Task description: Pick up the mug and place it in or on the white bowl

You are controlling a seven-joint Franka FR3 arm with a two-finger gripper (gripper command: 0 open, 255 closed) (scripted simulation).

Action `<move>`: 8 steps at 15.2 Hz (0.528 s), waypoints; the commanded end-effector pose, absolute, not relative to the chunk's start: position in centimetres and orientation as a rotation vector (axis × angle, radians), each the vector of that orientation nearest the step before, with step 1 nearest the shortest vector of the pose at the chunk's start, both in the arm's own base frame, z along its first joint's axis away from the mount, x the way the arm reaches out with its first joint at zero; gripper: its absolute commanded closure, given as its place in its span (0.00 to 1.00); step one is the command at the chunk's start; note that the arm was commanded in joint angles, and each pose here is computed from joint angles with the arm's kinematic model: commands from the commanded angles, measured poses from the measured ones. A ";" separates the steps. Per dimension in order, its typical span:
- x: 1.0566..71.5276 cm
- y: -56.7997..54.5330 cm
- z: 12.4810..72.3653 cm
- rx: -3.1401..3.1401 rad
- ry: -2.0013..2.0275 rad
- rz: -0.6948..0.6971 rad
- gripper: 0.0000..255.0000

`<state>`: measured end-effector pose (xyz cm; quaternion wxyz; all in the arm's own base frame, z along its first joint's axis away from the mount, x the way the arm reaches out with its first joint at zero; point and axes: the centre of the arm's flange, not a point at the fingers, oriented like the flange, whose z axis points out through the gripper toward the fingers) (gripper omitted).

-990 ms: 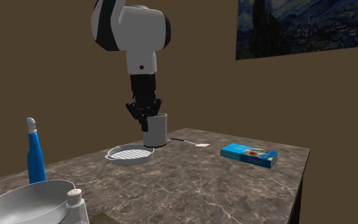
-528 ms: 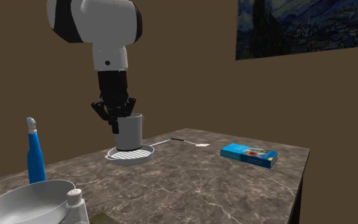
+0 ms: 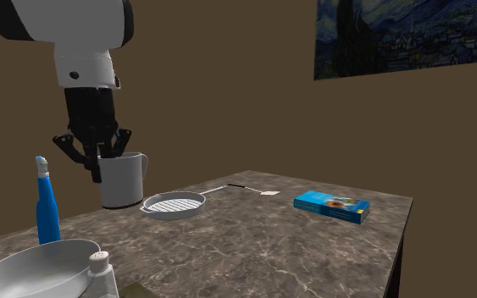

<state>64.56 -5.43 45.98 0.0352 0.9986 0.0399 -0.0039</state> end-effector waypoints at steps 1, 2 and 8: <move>65.3 -2.9 46.3 3.069 0.120 -0.011 1.00; 65.7 -1.6 46.3 3.069 0.120 -0.011 1.00; 68.1 6.3 46.8 3.069 0.120 -0.011 1.00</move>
